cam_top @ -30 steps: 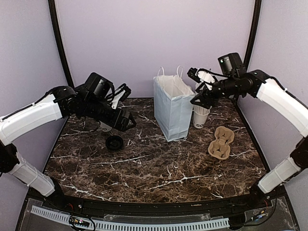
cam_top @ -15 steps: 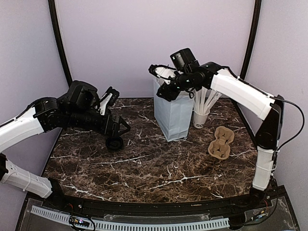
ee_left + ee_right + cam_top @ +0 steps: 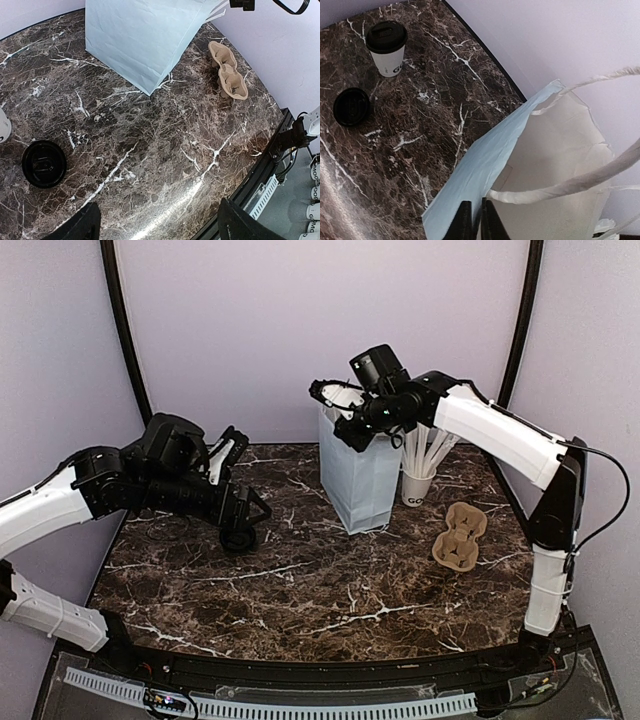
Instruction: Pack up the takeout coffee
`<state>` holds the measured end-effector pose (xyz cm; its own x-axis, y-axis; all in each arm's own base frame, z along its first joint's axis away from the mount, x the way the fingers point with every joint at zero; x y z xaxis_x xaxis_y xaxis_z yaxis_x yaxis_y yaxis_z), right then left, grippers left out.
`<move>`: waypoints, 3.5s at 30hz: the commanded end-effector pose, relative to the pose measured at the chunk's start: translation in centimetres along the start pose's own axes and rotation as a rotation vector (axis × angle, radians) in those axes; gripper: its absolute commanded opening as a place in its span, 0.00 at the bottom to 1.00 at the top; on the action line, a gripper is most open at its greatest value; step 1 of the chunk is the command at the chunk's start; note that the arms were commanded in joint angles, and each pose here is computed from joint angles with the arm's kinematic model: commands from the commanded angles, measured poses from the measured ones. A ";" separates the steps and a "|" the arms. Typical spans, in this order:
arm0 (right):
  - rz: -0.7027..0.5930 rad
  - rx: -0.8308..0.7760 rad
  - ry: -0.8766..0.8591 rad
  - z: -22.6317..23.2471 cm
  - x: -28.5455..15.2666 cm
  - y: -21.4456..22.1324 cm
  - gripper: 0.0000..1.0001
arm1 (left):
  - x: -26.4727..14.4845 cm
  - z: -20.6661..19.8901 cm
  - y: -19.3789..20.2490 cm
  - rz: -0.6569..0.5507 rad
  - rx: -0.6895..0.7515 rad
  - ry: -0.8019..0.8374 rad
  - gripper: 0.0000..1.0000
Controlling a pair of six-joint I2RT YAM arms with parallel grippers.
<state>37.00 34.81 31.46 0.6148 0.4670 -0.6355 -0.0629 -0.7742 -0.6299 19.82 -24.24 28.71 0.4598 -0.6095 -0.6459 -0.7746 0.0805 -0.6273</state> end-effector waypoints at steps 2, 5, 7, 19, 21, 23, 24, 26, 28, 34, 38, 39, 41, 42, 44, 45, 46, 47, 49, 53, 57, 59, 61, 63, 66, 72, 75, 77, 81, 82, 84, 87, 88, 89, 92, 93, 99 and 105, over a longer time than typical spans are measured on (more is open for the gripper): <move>-0.052 -0.047 -0.067 1.4 -1.9 -0.8 0.00 | -0.5 -0.5 0.0 -0.033 0.014 0.043 0.83; -0.099 -0.094 -0.177 2.8 -3.5 -1.0 0.00 | -1.2 -0.2 -0.3 -0.059 0.030 0.019 0.83; -0.143 -0.146 -0.270 4.2 -5.3 -1.0 0.00 | -1.8 0.2 -0.6 -0.085 0.043 -0.014 0.83; -0.246 -0.417 -0.584 11.2 -12.4 2.9 0.00 | -5.4 1.2 -1.8 -0.203 0.120 -0.101 0.84; -0.247 -0.436 -0.614 12.0 -12.8 3.4 0.00 | -5.3 1.1 -1.8 -0.199 0.132 -0.100 0.85; -0.244 -0.452 -0.630 12.6 -13.1 3.8 0.00 | -5.0 1.0 -1.8 -0.189 0.141 -0.095 0.85; -0.243 -0.458 -0.634 12.8 -13.2 3.9 0.00 | -4.9 0.8 -1.8 -0.181 0.146 -0.088 0.85; -0.249 -0.467 -0.633 13.0 -13.5 3.9 0.00 | -4.6 0.5 -2.0 -0.171 0.152 -0.076 0.86; -0.260 -0.484 -0.625 13.2 -13.8 3.6 0.00 | -4.5 0.1 -2.4 -0.170 0.158 -0.062 0.86; -0.254 -0.543 -0.591 13.6 -14.7 3.3 0.17 | -4.4 -0.6 -3.3 -0.178 0.179 -0.051 0.86; -0.265 -0.557 -0.538 12.8 -16.3 3.3 0.36 | -4.3 -0.7 -3.5 -0.180 0.180 -0.054 0.86; -0.266 -0.562 -0.512 12.4 -16.9 3.5 0.38 | -4.3 -0.7 -3.6 -0.181 0.180 -0.055 0.87; -0.269 -0.552 -0.484 11.7 -17.7 3.9 0.45 | -4.1 -0.9 -3.6 -0.179 0.183 -0.048 0.88; -0.269 -0.535 -0.478 11.4 -18.0 4.2 0.49 | -4.0 -1.0 -3.7 -0.179 0.191 -0.043 0.88; -0.258 -0.506 -0.469 10.7 -18.3 5.2 0.52 | -3.8 -1.3 -3.8 -0.177 0.209 -0.028 0.89; -0.258 -0.490 -0.460 10.2 -18.5 5.8 0.53 | -3.7 -1.4 -3.9 -0.180 0.215 -0.027 0.89; -0.260 -0.471 -0.454 9.8 -18.7 6.3 0.54 | -3.3 -1.3 -4.0 -0.176 0.225 -0.033 0.89; -0.264 -0.456 -0.449 9.4 -19.1 6.7 0.55 | -3.2 -1.4 -4.1 -0.181 0.236 -0.035 0.89; -0.262 -0.422 -0.430 8.5 -19.6 7.7 0.57 | -2.3 -1.4 -4.2 -0.172 0.248 -0.040 0.89; -0.208 -0.328 -0.400 6.8 -19.6 10.9 0.55 | -1.6 -1.5 -4.6 -0.178 0.259 -0.049 0.89; -0.061 -0.151 -0.336 4.2 -17.3 17.1 0.52 | -1.4 -0.5 -5.1 -0.200 0.251 -0.094 0.90; 0.014 -0.027 -0.335 3.1 -16.1 20.8 0.50 | -1.4 1.3 -5.8 -0.199 0.183 -0.139 0.89; 0.079 0.093 -0.359 2.5 -15.3 24.3 0.48 | -1.5 3.9 -6.4 -0.206 0.103 -0.168 0.88; 0.155 0.206 -0.351 1.8 -14.6 27.2 0.43 | -2.0 6.7 -7.0 -0.246 0.044 -0.198 0.88; 0.298 0.338 -0.292 1.0 -13.0 31.2 0.34 | -1.7 8.4 -6.7 -0.277 0.051 -0.218 0.89; 0.367 0.351 -0.325 4.0 -11.1 33.1 0.26 | -0.6 10.8 -5.4 -0.265 0.067 -0.262 0.89; 0.362 0.264 -0.373 6.6 -10.2 32.1 0.20 | 0.1 11.6 -4.8 -0.251 0.066 -0.263 0.89; 0.397 0.228 -0.367 7.7 -9.3 32.1 0.06 | 0.5 12.0 -4.5 -0.235 0.058 -0.249 0.89; 0.504 0.258 -0.387 8.3 -7.2 33.1 0.00 | 0.6 12.3 -4.2 -0.228 0.046 -0.226 0.89; 0.526 0.270 -0.387 8.2 -6.8 33.4 0.00 | 0.6 12.3 -4.1 -0.230 0.043 -0.220 0.89; 0.576 0.288 -0.395 8.3 -6.0 34.0 0.00 | 0.6 12.3 -3.9 -0.228 0.039 -0.208 0.89; 0.666 0.287 -0.418 8.9 -5.8 35.4 0.00 | 0.7 12.3 -3.7 -0.223 0.039 -0.206 0.89; 0.691 0.280 -0.428 9.1 -5.9 35.8 0.00 | 0.7 12.4 -3.6 -0.223 0.039 -0.206 0.89; 0.726 0.266 -0.421 9.2 -6.2 36.4 0.00 | 0.7 12.4 -3.6 -0.222 0.039 -0.209 0.89; 0.817 0.201 -0.378 8.8 -7.4 37.7 0.00 | 0.7 12.4 -3.6 -0.223 0.039 -0.210 0.89; 0.844 0.178 -0.350 8.3 -7.8 38.1 0.00 | 0.7 12.4 -3.6 -0.224 0.039 -0.208 0.89; 0.961 0.141 -0.187 3.8 -9.2 40.6 0.00 | 0.7 12.2 -3.6 -0.222 0.040 -0.188 0.89; 1.017 0.213 -0.071 -0.6 -9.7 43.5 0.00 | 0.8 12.0 -3.5 -0.211 0.041 -0.170 0.89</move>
<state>26.09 -1.21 9.42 0.0891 -0.2635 -0.9605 -0.6259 -0.7650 0.1518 28.53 -15.57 24.55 0.6758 -0.4474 -0.5857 -0.6548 0.0004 -0.7558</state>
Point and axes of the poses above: each gripper's point midway between its finger pads, its own x axis out along the fingers, its own z axis along the line the jaws close on, y = z × x, the point moved 5 cm from there along -x, back along the fingers, and after that the axes turned 9 degrees about -x, right-handed, at the moved point
